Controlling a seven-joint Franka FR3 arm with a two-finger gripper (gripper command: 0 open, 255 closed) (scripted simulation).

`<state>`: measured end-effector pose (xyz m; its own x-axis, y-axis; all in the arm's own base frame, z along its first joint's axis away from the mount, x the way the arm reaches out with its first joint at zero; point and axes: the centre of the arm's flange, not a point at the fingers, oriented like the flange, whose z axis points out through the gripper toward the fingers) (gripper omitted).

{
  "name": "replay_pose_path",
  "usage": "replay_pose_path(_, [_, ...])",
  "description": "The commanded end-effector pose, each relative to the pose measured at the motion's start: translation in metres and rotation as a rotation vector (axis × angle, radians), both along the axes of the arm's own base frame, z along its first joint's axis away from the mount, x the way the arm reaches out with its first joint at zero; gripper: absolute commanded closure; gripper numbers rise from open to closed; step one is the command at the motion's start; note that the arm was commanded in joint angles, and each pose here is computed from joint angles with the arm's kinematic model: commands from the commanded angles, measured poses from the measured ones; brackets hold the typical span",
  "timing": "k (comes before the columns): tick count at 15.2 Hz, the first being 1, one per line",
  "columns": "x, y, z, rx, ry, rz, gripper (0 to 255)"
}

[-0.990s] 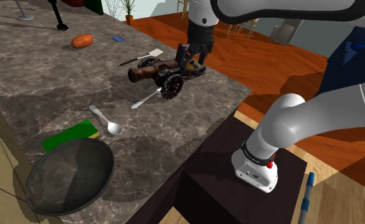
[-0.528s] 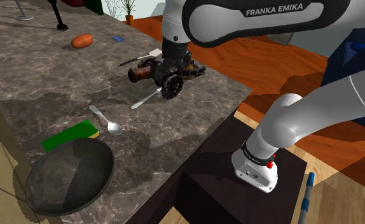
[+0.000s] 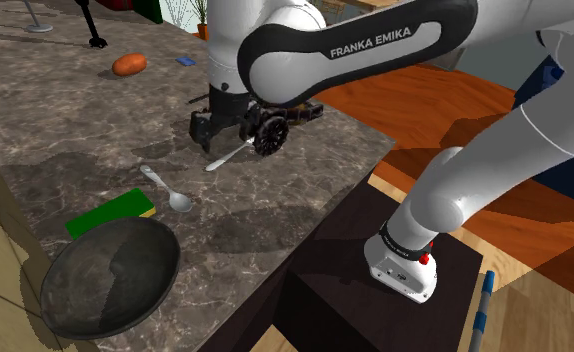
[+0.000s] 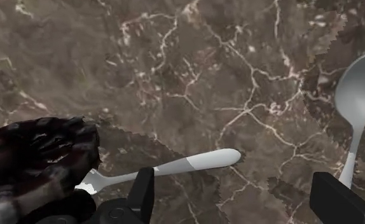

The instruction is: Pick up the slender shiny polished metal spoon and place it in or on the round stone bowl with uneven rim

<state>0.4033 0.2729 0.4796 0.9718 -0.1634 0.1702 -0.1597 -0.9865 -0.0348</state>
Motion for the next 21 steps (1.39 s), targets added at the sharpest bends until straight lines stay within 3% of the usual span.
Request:
replay_pose_path(1, [0.006,0.021,-0.010,0.015,-0.012,-0.007,0])
replay_pose_path(11, [0.056,0.123,-0.050,0.076,-0.069,-0.036,0])
replay_pose_path(21, [0.066,0.126,-0.089,0.076,-0.069,-0.036,0])
